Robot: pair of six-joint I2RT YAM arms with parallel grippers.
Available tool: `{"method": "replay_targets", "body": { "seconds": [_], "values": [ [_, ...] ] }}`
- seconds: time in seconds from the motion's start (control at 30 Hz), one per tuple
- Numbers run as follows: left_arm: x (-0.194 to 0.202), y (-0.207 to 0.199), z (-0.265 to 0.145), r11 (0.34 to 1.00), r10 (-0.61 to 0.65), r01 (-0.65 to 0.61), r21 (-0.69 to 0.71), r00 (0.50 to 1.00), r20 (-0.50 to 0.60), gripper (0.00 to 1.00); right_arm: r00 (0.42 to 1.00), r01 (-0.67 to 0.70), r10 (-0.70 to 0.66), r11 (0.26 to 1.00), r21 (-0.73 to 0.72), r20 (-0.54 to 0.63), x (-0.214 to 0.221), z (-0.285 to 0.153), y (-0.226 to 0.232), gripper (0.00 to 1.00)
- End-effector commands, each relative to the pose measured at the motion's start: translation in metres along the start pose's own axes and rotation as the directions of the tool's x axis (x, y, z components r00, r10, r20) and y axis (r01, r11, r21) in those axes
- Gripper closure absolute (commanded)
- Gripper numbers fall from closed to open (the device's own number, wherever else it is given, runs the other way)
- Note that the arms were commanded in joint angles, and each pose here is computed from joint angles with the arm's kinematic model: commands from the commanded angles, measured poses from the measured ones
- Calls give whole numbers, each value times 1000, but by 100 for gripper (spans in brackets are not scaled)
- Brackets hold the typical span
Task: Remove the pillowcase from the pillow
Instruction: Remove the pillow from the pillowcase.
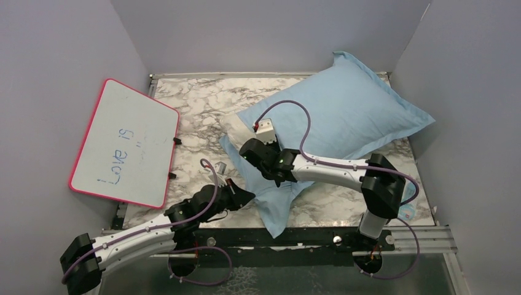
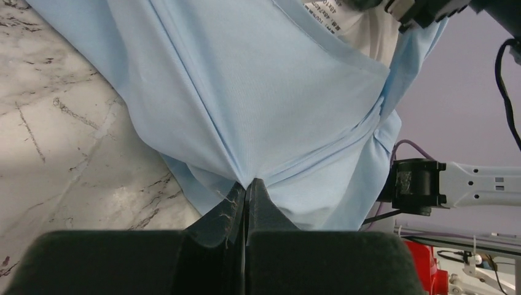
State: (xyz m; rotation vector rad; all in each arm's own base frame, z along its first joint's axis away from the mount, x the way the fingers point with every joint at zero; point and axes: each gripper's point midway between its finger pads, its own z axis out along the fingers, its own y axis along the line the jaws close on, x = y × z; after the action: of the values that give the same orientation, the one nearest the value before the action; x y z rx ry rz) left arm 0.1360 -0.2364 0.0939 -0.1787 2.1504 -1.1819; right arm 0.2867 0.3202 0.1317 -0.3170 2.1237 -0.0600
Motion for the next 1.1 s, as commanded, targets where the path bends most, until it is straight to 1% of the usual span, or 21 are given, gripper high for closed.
{"method": "replay_targets", "body": {
  "seconds": [0.0,0.03,0.07,0.13,0.17,0.27,0.3,0.33,0.37,0.4,0.43,0.47,0.5,0.6,0.77,0.8,0.83,0.9,1.0,1.03,1.07],
  "values": [
    [17,21,0,999,-2,0,-38,999,-47,100,1000,13,-11,978,208,-10,11,27,-41,74],
    [18,23,-1,999,-1,-1,-43,999,-52,100,1000,-5,6,982,187,-6,6,26,-37,80],
    [19,25,-1,999,-1,-2,-51,998,-56,100,1000,-29,29,987,161,4,-3,23,-33,83],
    [22,33,-3,997,0,-6,-78,998,-67,100,996,-81,76,991,107,55,-29,12,-30,85],
    [24,38,-4,995,5,-12,-100,997,-74,100,989,-116,107,990,81,105,-47,4,-31,88],
    [33,54,-8,989,9,-25,-147,995,-103,100,942,-206,199,978,-2,269,-106,-22,-46,95],
    [36,57,-9,989,7,-24,-148,994,-113,100,917,-245,245,969,-39,314,-126,-32,-57,99],
    [39,59,-10,989,5,-23,-145,992,-124,100,897,-282,291,956,-77,334,-140,-35,-65,99],
    [42,61,-10,990,3,-23,-141,991,-135,100,878,-328,349,937,-119,327,-151,-35,-75,99],
    [45,62,-11,990,5,-25,-137,989,-147,100,861,-389,428,902,-186,275,-156,-31,-79,99],
    [48,63,-12,991,7,-29,-132,987,-160,100,844,-448,499,857,-255,194,-158,-24,-83,99],
    [51,64,-13,991,11,-34,-130,985,-172,100,829,-488,553,789,-374,86,-158,-23,-71,99],
    [53,66,-14,991,12,-36,-130,983,-182,100,813,-515,580,756,-405,49,-157,-22,-68,99],
    [56,66,-15,991,16,-42,-128,980,-199,100,826,-502,562,704,-503,-38,-145,-24,-43,99],
    [56,60,-15,992,36,-61,-112,976,-215,100,842,-515,518,689,-511,-150,-105,-16,-27,99],
    [53,54,-15,993,40,-63,-100,977,-211,94,849,-508,501,688,-517,-168,-97,-16,-25,99],
    [49,48,-14,994,45,-64,-86,978,-203,85,855,-502,484,691,-520,-183,-90,-16,-23,99],
    [39,29,-13,997,58,-66,-43,983,-176,62,867,-490,454,702,-517,-205,-78,-14,-21,99],
    [21,-9,-13,996,70,-61,70,990,-126,33,877,-479,420,721,-501,-233,-62,-12,-21,99],
    [16,-20,-13,993,70,-58,103,991,-110,26,880,-474,413,724,-501,-236,-59,-12,-22,99],
    [14,-32,-14,988,65,-48,147,992,-108,22,881,-472,408,726,-500,-240,-56,-12,-22,99]
  ]
}}
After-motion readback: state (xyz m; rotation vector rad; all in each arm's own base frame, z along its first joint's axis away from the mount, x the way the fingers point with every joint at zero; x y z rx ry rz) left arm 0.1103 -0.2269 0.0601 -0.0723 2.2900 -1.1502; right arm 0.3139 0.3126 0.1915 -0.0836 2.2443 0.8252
